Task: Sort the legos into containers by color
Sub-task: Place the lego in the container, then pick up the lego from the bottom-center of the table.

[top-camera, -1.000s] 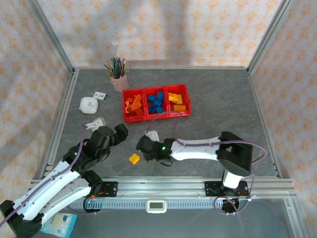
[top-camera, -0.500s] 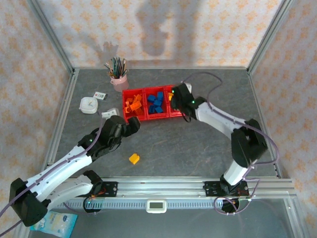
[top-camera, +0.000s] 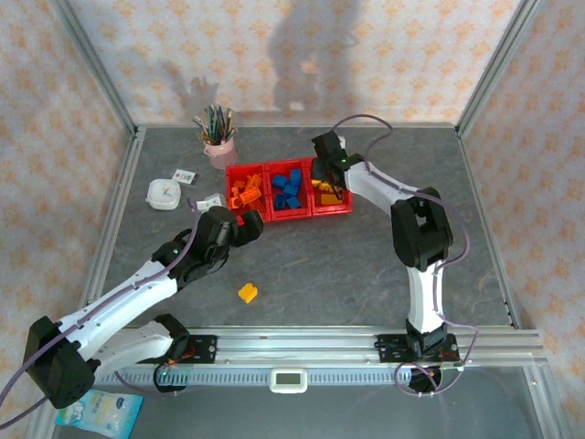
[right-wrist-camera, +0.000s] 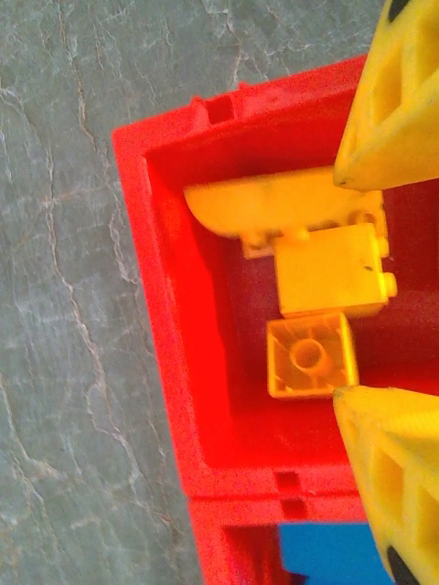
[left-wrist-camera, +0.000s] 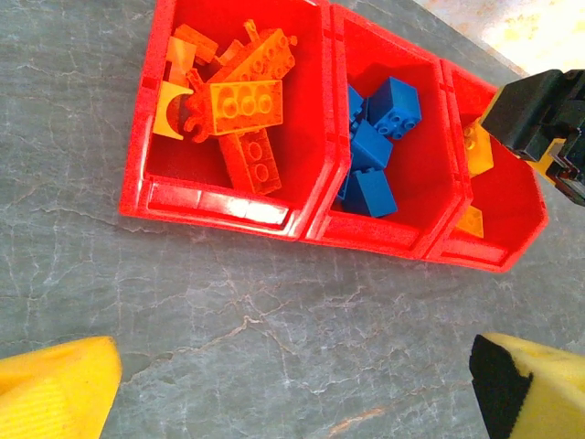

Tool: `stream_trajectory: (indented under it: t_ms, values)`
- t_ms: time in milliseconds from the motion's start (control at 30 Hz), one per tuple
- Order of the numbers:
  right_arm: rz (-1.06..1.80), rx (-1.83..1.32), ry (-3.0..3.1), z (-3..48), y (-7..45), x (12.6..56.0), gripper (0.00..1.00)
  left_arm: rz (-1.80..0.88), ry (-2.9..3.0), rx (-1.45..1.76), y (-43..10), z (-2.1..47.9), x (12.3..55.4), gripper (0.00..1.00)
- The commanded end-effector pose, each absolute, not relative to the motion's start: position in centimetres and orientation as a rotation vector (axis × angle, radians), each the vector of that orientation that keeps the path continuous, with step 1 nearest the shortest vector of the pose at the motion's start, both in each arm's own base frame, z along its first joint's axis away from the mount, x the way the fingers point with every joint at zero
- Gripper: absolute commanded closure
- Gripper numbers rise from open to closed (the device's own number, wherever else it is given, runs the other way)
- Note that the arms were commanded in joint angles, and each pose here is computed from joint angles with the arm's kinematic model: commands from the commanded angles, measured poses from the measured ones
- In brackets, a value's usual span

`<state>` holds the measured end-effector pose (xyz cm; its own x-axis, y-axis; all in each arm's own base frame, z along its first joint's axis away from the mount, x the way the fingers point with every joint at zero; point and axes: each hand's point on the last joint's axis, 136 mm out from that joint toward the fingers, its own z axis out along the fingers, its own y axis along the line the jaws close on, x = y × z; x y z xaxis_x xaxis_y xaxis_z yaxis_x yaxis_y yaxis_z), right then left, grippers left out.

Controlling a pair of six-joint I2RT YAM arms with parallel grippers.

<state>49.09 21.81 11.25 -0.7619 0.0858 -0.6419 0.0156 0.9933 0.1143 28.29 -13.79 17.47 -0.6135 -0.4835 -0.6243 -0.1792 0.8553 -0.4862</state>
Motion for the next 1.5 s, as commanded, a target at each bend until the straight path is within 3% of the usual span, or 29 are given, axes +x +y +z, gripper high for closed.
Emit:
stream_trajectory:
  t_ms: [0, 467, 767, 1100, 1467]
  values:
    - [0.163, -0.016, 2.382, 15.2, 23.7, 46.0, 0.39, -0.506, 2.170, -0.473, -13.4, 19.6, 28.5, 0.01]
    - [0.400, -0.508, 2.404, 12.5, 34.0, 26.9, 0.24, -0.371, 2.170, -0.627, -7.7, 18.5, 23.6, 0.01]
    - [0.523, -0.753, 2.374, 9.8, 40.1, 18.2, 0.17, -0.358, 2.152, -0.720, -5.7, 18.2, 21.6, 0.01]
    - [0.505, -0.852, 2.377, 6.9, 43.7, 16.5, 0.14, -0.357, 2.128, -0.757, -4.9, 18.6, 21.0, 0.01]
    - [0.474, -0.936, 2.424, 3.4, 45.5, 16.1, 0.29, -0.347, 2.127, -0.754, -4.8, 18.5, 21.1, 0.01]
